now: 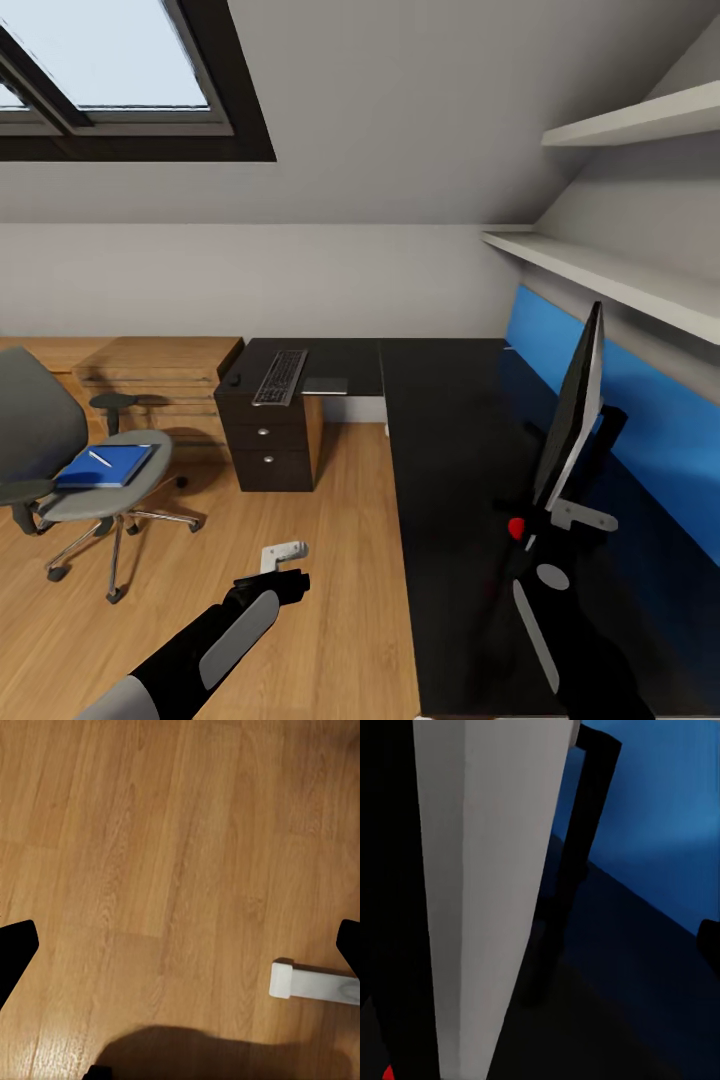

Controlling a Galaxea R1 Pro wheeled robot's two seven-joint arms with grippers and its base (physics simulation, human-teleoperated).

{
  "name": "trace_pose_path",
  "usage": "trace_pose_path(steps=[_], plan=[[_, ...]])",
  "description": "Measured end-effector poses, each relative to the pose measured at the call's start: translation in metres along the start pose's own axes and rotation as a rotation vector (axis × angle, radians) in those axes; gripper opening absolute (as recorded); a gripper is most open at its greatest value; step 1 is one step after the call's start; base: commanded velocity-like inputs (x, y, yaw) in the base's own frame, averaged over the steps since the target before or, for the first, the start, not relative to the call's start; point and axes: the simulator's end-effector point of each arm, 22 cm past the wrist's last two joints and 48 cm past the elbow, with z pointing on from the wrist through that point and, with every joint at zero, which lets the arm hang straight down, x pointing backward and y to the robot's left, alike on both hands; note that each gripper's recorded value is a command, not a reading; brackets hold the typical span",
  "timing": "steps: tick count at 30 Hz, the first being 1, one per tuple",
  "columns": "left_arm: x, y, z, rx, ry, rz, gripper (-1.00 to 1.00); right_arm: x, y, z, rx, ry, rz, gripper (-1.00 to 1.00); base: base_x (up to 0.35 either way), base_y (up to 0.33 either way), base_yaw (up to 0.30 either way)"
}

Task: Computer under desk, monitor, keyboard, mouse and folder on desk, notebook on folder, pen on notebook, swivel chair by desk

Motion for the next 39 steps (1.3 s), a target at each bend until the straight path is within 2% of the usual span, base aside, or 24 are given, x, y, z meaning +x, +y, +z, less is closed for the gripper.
trace_pose_path(steps=[6,25,33,39], plan=[[0.0,0.0,0.0,0.0,0.0,0.0,1.0,0.005,-0.005,0.003,0.006,0.009,-0.012,1.0,0.0,-0.129,0.0],[0.0,0.0,0.0,0.0,0.0,0.0,1.0,0.01,-0.012,0.006,0.018,0.016,-0.021,1.0,0.0,-0.297,0.0],[0.0,0.0,0.0,0.001,0.001,-0.001,1.0,0.013,-0.012,0.007,0.018,0.022,-0.019,1.0,-0.027,-0.059,0.0],[0.0,0.0,0.0,0.001,0.002,0.0,1.0,0.007,-0.006,0.006,0.001,-0.001,-0.008,1.0,-0.127,-0.001,0.0]])
